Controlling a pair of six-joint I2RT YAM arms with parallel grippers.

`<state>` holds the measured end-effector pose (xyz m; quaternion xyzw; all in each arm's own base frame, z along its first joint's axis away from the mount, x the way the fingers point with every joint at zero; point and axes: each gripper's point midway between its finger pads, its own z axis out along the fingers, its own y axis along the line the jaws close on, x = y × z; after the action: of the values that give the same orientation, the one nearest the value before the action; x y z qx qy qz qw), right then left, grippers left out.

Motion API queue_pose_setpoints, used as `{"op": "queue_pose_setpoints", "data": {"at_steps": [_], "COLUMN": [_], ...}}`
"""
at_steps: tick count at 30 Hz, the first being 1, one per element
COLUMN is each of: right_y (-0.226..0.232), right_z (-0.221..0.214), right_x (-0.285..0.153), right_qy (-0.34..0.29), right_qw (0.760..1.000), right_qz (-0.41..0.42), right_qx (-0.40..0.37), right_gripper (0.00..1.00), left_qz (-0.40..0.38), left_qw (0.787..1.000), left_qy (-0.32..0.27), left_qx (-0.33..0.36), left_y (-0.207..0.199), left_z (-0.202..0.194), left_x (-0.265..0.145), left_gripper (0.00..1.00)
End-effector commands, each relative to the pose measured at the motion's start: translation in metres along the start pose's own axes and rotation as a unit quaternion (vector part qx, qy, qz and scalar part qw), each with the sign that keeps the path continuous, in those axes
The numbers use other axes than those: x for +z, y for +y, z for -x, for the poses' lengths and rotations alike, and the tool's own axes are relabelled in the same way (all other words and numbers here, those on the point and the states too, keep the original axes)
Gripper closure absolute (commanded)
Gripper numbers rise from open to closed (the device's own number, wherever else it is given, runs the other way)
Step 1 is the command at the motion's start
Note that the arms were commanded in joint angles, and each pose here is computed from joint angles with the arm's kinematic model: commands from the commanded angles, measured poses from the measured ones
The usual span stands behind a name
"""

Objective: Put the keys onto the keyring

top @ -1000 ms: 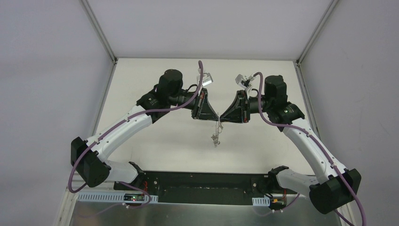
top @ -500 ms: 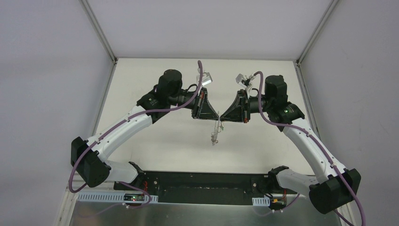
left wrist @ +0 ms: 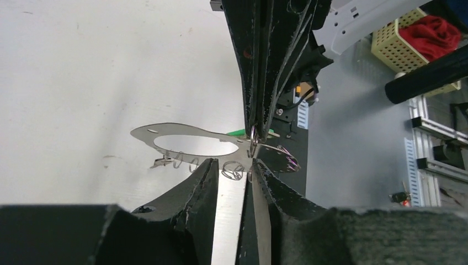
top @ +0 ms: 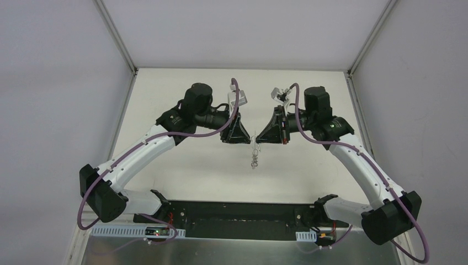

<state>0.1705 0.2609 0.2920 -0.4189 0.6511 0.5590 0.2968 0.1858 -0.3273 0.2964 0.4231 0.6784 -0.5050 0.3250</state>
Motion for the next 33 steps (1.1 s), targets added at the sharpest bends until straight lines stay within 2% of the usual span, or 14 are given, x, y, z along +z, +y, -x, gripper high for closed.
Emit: {"op": "queue_pose_setpoints", "data": {"at_steps": [1,6,10,20,33], "right_y": [0.012,0.010,0.012,0.011,0.015], "right_z": [0.007,0.002,0.003,0.004,0.001], "right_x": [0.005,0.012,0.017,0.019,0.020], "right_qy": [0.025,0.062,0.061,0.057,0.051], "right_qw": [0.998,0.996,0.995,0.996,0.997], "right_qz": [0.006,-0.002,0.001,0.003,0.016], "right_qx": [-0.052,-0.070,-0.075,-0.070,-0.064], "right_gripper": [1.00,1.00,1.00,1.00,1.00], "left_qz": [0.043,0.046,0.037,0.010,0.006], "left_qw": [0.994,0.991,0.989,0.989,0.993], "left_qy": [0.002,0.007,0.014,0.016,0.018], "left_qx": [0.100,0.129,0.140,0.144,0.117], "left_y": [-0.003,-0.008,-0.011,-0.018,-0.010], "left_z": [0.015,0.019,0.020,0.018,0.021], "left_x": [-0.027,-0.036,-0.037,-0.034,-0.016], "left_gripper": [0.66,0.49,0.46,0.47,0.57]}}
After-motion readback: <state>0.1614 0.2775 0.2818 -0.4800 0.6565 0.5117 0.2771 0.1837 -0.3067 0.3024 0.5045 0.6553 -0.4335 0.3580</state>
